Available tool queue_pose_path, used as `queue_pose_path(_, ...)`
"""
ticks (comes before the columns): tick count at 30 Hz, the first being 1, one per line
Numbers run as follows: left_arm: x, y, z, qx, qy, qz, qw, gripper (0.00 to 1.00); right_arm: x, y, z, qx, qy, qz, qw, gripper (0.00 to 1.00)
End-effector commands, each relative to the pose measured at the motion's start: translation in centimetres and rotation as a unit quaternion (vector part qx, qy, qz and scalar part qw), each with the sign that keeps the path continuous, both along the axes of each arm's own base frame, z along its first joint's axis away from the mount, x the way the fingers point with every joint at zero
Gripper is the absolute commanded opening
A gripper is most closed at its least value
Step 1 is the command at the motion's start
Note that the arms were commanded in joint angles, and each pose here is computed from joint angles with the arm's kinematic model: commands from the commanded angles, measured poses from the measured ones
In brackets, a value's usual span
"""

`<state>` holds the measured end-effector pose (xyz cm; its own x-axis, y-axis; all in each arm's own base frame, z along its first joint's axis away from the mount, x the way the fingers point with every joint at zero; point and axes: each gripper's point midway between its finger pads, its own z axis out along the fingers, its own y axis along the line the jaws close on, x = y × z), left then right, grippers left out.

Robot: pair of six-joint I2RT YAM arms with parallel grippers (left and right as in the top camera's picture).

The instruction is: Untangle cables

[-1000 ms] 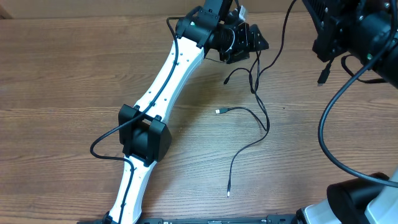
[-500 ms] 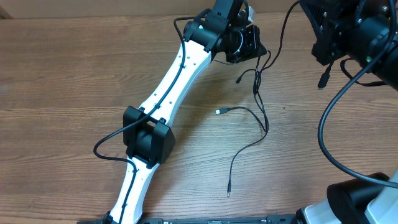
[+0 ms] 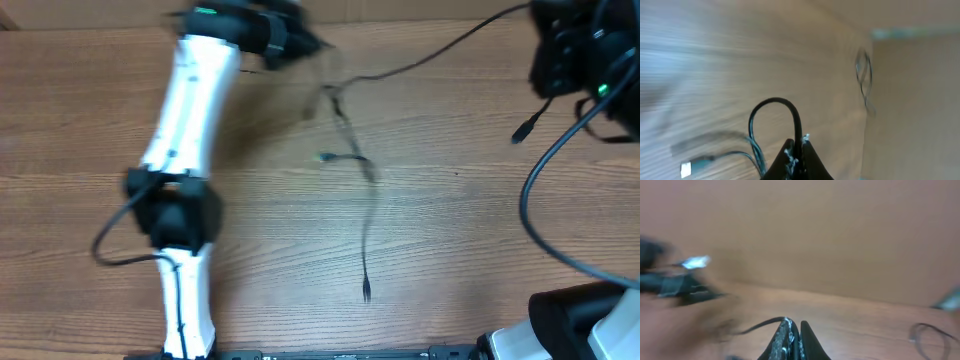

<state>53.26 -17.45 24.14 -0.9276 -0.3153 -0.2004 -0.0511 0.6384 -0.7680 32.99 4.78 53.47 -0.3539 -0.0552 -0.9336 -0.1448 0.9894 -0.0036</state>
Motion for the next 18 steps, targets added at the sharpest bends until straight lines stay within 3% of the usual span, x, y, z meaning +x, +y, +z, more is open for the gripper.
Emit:
queue_pose_path(1, -2.0, 6.6, 7.4, 0.013, -0.078, 0.025, 0.997, 0.04, 0.6, -4.5, 1.4, 0.020, -0.029, -0.084, 0.996, 0.04)
queue_pose_path(9, -5.2, 16.6, 10.3, 0.040, -0.082, 0.104, 0.990, 0.04, 3.1, -13.2, -0.7, 0.038, -0.003, -0.180, 0.983, 0.04)
queue_pose_path(18, -8.7, 23.3, 14.1, 0.063, -0.114, 0.179, 0.975, 0.04, 5.3, -23.7, -6.5, 0.053, 0.069, -0.290, 0.953, 0.04)
